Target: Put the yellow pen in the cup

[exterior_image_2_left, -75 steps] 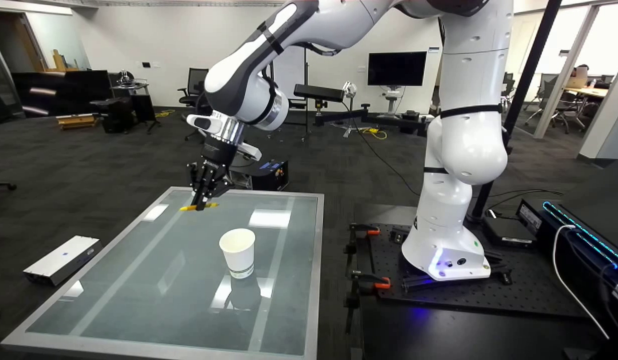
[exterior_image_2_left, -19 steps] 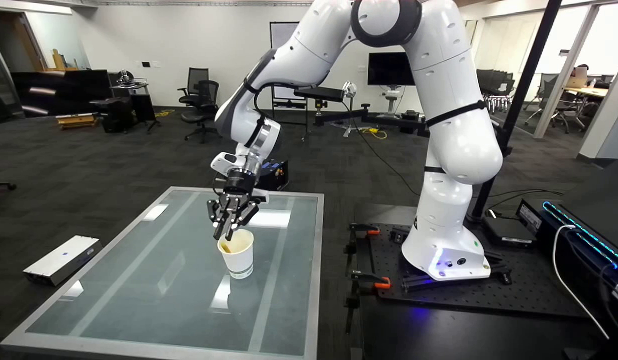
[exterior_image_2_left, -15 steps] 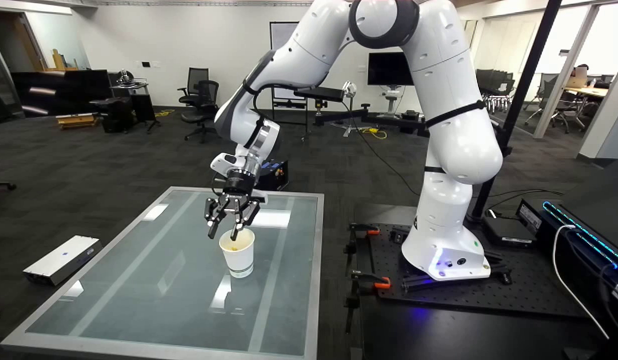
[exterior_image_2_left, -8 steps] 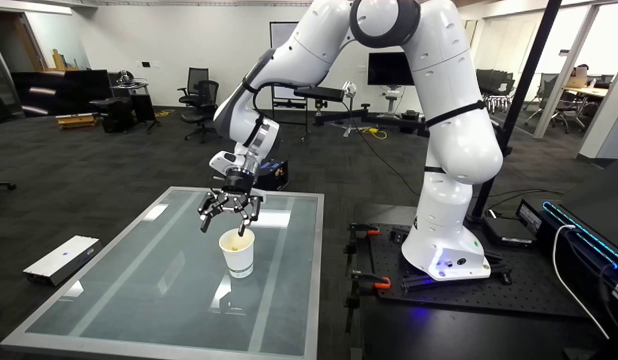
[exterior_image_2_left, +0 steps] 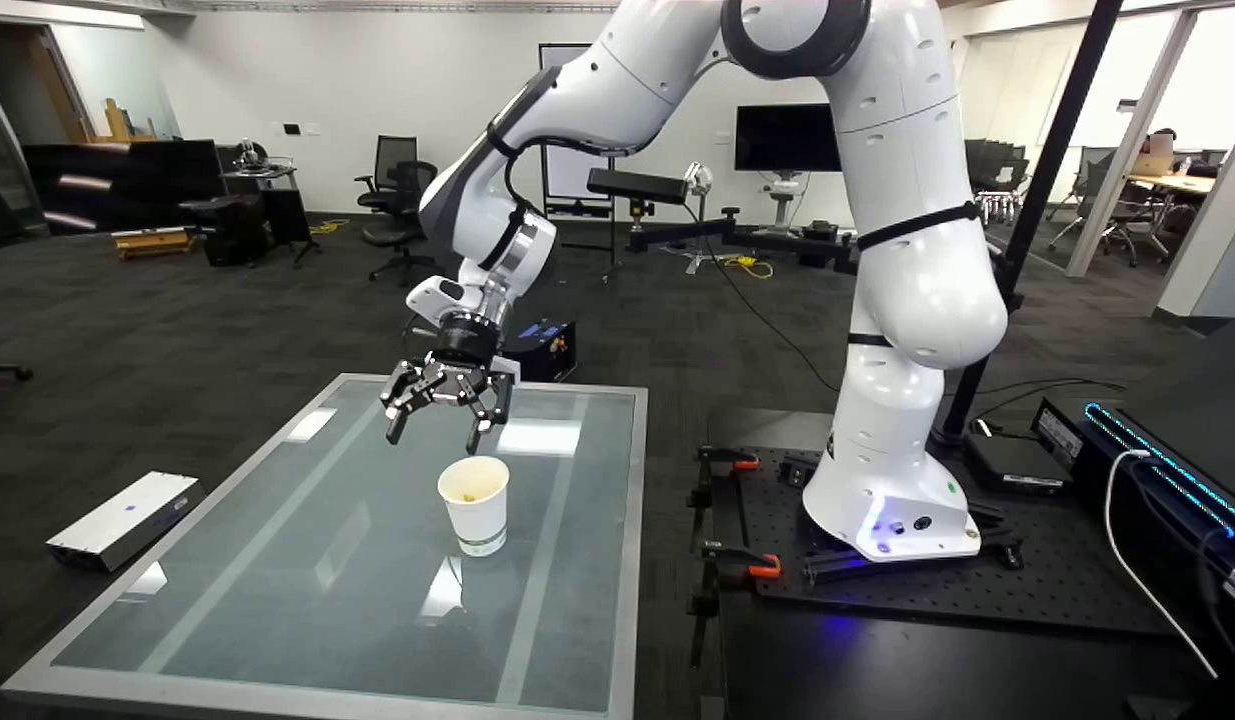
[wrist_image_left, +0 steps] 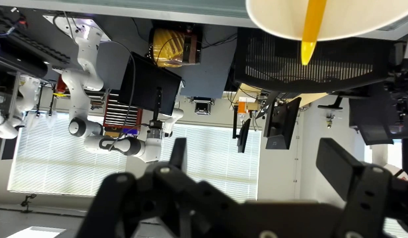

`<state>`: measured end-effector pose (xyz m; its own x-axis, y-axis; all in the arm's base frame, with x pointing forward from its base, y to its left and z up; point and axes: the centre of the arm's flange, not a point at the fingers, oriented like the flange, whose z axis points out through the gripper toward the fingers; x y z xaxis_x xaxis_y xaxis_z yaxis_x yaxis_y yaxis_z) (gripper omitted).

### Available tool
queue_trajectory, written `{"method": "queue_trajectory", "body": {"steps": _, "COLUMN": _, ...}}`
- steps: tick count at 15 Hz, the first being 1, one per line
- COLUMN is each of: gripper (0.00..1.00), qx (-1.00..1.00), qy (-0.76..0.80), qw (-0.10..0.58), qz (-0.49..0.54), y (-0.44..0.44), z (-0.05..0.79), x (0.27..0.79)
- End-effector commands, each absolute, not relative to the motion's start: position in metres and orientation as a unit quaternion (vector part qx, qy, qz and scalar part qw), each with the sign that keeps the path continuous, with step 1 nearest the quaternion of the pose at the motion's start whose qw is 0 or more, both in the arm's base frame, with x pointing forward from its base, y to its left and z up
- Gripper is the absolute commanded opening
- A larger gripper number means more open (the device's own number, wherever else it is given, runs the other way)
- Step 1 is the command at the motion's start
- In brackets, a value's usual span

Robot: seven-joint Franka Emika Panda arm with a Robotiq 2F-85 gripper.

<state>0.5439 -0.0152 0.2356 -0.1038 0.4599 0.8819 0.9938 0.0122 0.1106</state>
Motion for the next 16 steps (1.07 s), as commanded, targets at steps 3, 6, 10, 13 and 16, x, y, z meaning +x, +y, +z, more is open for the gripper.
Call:
{"method": "queue_trajectory", "body": {"steps": 3, "gripper": 1.0, "qx": -0.566, "qy": -0.666, "qw": 0.294, "qz": -0.387, "y": 0.003, "z": 0.287, "x": 0.532}}
{"method": "queue_trajectory", "body": {"steps": 6, "gripper": 1.0, "qx": -0.56, "qy": -0.68, "qw": 0.275, "qz": -0.386, "y": 0.011, "z": 0.308, "x": 0.53}}
{"method": "queue_trajectory", "body": {"steps": 10, "gripper": 1.0, "qx": -0.548, "qy": -0.684, "qw": 0.277, "qz": -0.394, "y": 0.01, "z": 0.307, "x": 0.542}}
{"method": "queue_trajectory", "body": {"steps": 13, "gripper": 1.0, "qx": -0.545, "qy": -0.689, "qw": 0.27, "qz": -0.394, "y": 0.013, "z": 0.315, "x": 0.54}}
{"method": "queue_trajectory", "body": {"steps": 16, "gripper": 1.0, "qx": -0.546, "qy": -0.689, "qw": 0.27, "qz": -0.393, "y": 0.013, "z": 0.314, "x": 0.539}}
